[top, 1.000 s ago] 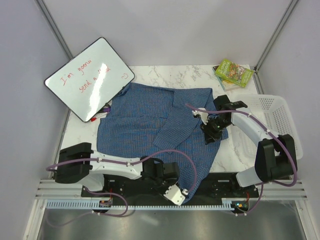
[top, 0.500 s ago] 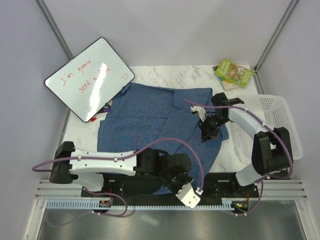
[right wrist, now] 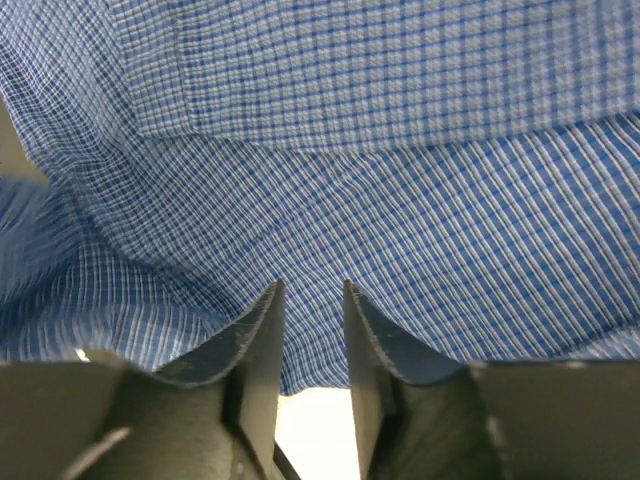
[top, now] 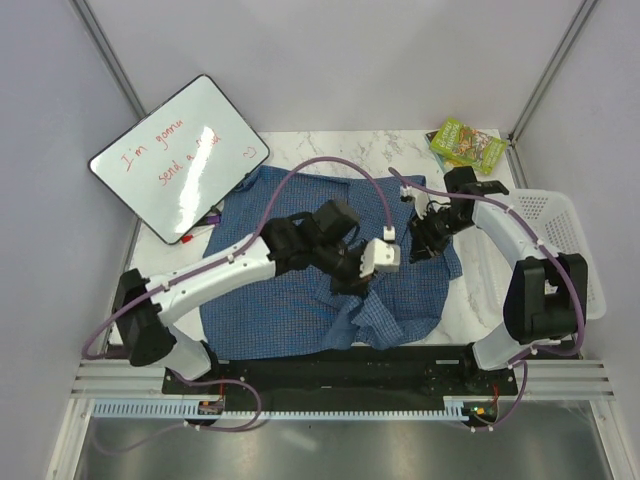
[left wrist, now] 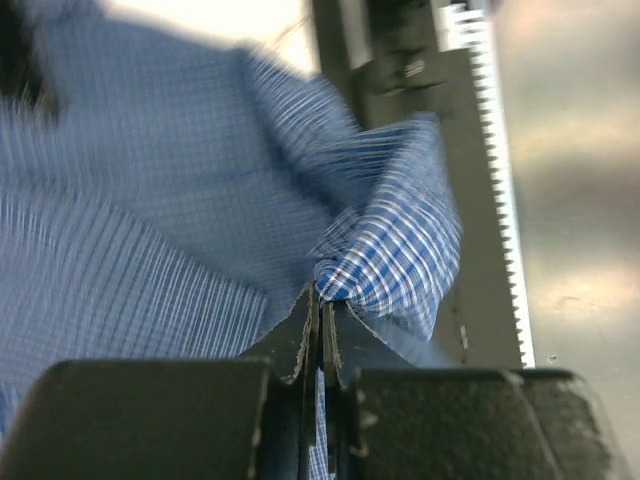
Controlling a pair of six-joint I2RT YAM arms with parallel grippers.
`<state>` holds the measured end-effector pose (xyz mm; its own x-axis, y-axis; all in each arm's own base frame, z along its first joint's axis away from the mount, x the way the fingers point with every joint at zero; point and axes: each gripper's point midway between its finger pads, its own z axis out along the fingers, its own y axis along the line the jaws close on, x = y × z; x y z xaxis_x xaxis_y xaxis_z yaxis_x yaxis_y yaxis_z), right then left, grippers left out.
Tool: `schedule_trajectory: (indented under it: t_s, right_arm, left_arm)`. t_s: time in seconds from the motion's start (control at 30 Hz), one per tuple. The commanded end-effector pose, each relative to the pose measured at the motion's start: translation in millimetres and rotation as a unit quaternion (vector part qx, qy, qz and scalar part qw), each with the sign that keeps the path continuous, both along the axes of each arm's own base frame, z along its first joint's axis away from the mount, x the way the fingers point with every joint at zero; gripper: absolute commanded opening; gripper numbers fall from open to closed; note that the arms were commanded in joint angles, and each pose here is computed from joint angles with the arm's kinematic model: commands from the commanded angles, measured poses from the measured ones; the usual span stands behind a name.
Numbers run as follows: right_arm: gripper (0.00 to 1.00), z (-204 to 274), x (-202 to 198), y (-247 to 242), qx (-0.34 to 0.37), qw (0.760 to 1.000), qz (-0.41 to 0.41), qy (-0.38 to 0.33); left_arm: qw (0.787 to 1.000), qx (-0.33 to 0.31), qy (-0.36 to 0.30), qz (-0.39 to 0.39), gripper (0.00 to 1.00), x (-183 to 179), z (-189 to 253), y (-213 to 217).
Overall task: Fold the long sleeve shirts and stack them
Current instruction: Flatten the shirt out
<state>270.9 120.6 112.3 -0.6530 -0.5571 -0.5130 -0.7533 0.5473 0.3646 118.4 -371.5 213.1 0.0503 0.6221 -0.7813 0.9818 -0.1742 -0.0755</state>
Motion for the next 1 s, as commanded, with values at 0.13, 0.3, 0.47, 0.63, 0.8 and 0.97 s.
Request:
schedule_trajectory:
  t_s: [0.13,0.3,0.47,0.63,0.8,0.97]
  right_arm:
    - [0.49,24.0,-23.3,-13.5,0.014,0.999,0.037,-0.03]
    - [0.48,22.0,-61.5,-9.7,0.037,0.991,0.1,-0.085]
    - [0.57,17.0,-77.9,13.0,0.046,0.982,0.153,-0.105]
    - [0.6,5.8,-97.1,40.7,0.015,0.969,0.204,-0.141]
    - [0.59,-12.7,-117.6,56.1,-0.021,0.955,0.253,-0.152]
    - [0.61,-26.8,-127.1,76.2,-0.022,0.949,0.284,-0.135]
  left_arm:
    - [0.962,0.075,0.196,0.176,0.07,64.8,-79.7,40.8]
    - [0.921,0.08,0.266,0.274,0.26,122.7,-107.4,66.6]
    - [0.91,0.085,0.264,0.307,0.53,128.6,-106.8,92.4]
    - [0.866,0.119,0.287,0.391,0.57,138.3,-115.6,146.0]
    - [0.834,0.171,0.263,0.453,0.66,145.0,-130.7,205.4]
    - [0.806,0.22,0.242,0.494,0.67,150.8,-142.6,250.5]
